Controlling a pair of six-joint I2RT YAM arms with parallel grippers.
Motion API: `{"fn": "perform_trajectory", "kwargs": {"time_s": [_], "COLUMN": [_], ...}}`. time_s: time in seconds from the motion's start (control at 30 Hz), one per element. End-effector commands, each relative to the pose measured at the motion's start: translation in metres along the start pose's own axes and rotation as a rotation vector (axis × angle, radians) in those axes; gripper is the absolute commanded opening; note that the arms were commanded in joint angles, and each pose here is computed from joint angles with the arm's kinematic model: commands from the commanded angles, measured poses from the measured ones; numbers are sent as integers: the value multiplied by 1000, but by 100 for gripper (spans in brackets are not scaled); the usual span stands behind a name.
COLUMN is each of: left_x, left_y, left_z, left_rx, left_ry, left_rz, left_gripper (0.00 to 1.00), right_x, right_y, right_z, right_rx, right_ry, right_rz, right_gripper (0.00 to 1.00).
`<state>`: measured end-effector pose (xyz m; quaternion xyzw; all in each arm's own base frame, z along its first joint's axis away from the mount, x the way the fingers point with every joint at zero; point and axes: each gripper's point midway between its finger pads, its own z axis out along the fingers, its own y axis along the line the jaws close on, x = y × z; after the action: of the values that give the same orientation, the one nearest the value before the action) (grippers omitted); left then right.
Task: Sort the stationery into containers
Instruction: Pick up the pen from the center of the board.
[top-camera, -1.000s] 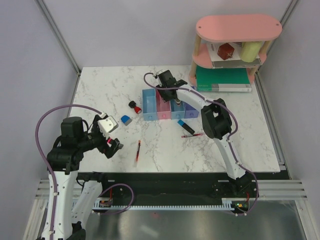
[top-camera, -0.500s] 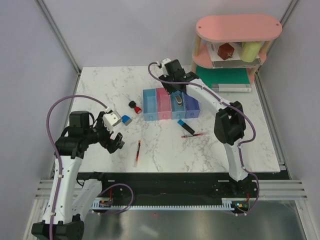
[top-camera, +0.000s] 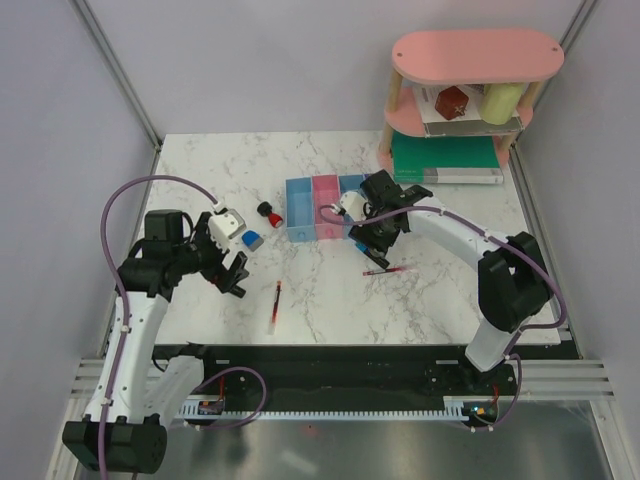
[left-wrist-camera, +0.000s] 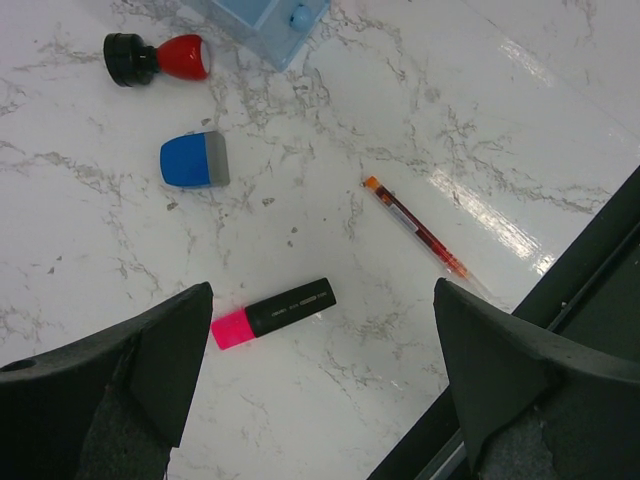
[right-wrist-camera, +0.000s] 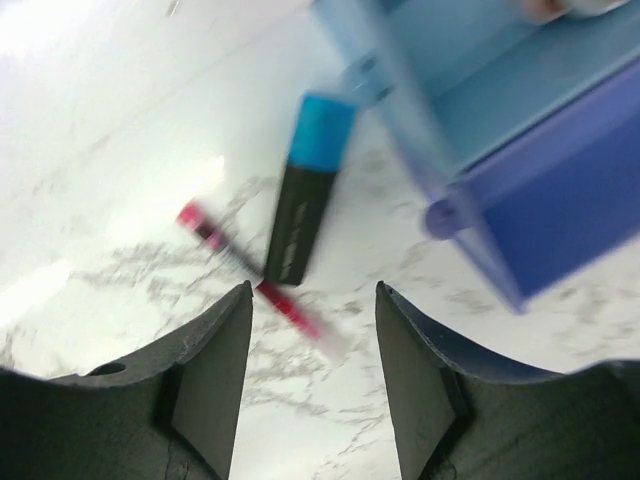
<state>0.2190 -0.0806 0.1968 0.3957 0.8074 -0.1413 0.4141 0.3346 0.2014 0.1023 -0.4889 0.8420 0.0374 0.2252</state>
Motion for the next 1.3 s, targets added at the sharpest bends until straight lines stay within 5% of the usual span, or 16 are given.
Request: {"fn": "perform_trajectory", "kwargs": {"time_s": [0.0, 0.73, 0.83, 1.03, 1.27], "left_x": [-12, -5, -6, -14, 4], "left_y": [19, 24, 24, 28, 36], "left_z": [7, 13, 12, 7, 12], "left_rx": [-59, -80, -81, -96, -129], "left_ry": [-33, -26, -25, -37, 34], "left_rz": [-12, -23, -20, -3, -3], "left_gripper": [98, 97, 97, 97, 97], "right_x": [18, 21, 24, 34, 15], "right_y": [30, 25, 26, 32, 38], "right_z": [-4, 90, 94, 93, 49], "right_rx": [-127, -136, -141, -156, -166], "right_ry": [-22, 7, 17, 37, -32], "right_rz": [-70, -77, -72, -65, -17], "right_gripper": [59, 57, 48, 0, 0]}}
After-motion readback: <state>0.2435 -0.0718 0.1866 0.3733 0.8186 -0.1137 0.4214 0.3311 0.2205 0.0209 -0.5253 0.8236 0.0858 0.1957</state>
